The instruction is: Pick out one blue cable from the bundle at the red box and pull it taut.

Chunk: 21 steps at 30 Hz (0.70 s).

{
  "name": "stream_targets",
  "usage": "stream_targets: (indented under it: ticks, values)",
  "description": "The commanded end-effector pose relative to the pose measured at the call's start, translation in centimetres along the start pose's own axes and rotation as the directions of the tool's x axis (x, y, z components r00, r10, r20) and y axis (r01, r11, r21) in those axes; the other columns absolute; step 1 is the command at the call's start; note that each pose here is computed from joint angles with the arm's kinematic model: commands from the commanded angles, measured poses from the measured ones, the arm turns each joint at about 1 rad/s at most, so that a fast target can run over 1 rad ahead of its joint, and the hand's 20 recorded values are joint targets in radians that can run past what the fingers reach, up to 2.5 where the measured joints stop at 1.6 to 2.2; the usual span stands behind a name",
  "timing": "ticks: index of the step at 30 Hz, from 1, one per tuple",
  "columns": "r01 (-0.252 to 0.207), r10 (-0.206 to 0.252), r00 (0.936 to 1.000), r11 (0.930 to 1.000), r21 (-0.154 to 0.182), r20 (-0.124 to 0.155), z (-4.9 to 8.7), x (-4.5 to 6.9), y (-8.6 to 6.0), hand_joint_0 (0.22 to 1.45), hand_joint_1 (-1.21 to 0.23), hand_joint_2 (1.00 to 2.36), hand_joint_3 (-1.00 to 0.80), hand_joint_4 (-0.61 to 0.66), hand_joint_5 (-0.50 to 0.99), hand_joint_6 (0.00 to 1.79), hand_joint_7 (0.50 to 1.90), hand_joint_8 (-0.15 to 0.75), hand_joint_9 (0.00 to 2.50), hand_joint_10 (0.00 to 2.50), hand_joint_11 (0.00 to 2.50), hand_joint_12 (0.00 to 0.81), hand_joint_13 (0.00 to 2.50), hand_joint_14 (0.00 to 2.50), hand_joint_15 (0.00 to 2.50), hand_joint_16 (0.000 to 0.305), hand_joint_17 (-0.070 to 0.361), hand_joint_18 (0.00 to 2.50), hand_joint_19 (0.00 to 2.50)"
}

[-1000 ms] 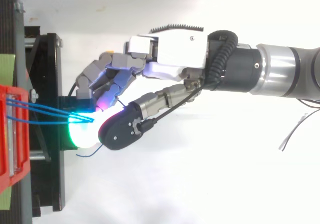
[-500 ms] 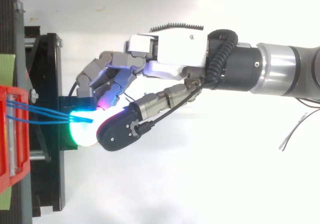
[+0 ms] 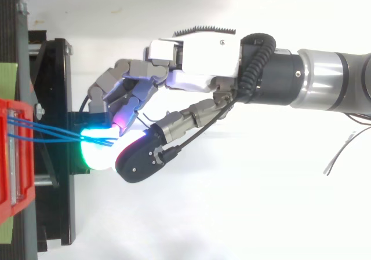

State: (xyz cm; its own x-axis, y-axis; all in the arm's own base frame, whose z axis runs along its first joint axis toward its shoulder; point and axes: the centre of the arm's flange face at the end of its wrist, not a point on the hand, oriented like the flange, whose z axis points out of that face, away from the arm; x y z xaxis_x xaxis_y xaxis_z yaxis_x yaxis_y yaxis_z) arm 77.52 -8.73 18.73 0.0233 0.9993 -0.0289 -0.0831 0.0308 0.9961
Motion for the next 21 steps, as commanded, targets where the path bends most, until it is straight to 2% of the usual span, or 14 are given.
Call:
stream_targets:
  ticks: [1,5,9,16,19,21]
  values:
    - [0.000,0.000,1.0000,1.0000,0.000,-0.001,0.01,0.04,0.01,0.66,-0.79,1.00,-0.50,-0.13,-0.16,0.94,0.87,0.200,0.97,0.02,0.69,0.152,0.73,0.02,0.53,0.006,0.014,0.21,0.44]
    - [0.000,0.000,1.0000,1.0000,0.000,0.001,0.00,-0.08,0.01,0.55,-0.67,1.00,-0.50,-0.03,-0.15,0.92,0.80,0.200,1.00,0.02,0.68,0.168,0.75,0.02,0.52,0.008,0.018,0.23,0.44]
    - [0.000,0.000,1.0000,1.0000,0.000,0.001,0.00,-0.08,0.01,0.51,-0.59,1.00,-0.50,-0.01,-0.14,0.92,0.78,0.214,1.03,0.02,0.69,0.178,0.76,0.02,0.52,0.011,0.024,0.23,0.44]
    - [0.000,0.000,1.0000,1.0000,0.000,0.001,0.18,-0.07,0.32,0.49,-0.53,1.00,-0.50,-0.01,-0.13,0.90,0.78,0.214,1.03,0.02,0.68,0.182,0.75,0.02,0.51,0.012,0.026,0.23,0.44]
    - [0.000,0.000,1.0000,1.0000,0.003,0.002,0.12,-0.09,0.23,0.55,-0.51,1.00,-0.50,-0.03,-0.14,0.89,0.81,0.205,1.02,0.02,0.68,0.167,0.74,0.02,0.52,0.009,0.020,0.21,0.46]
    - [0.000,0.000,1.0000,1.0000,0.004,0.001,0.14,-0.07,0.27,0.58,-0.55,1.00,-0.50,-0.06,-0.13,0.90,0.84,0.201,1.02,0.02,0.68,0.158,0.74,0.02,0.53,0.008,0.017,0.20,0.46]
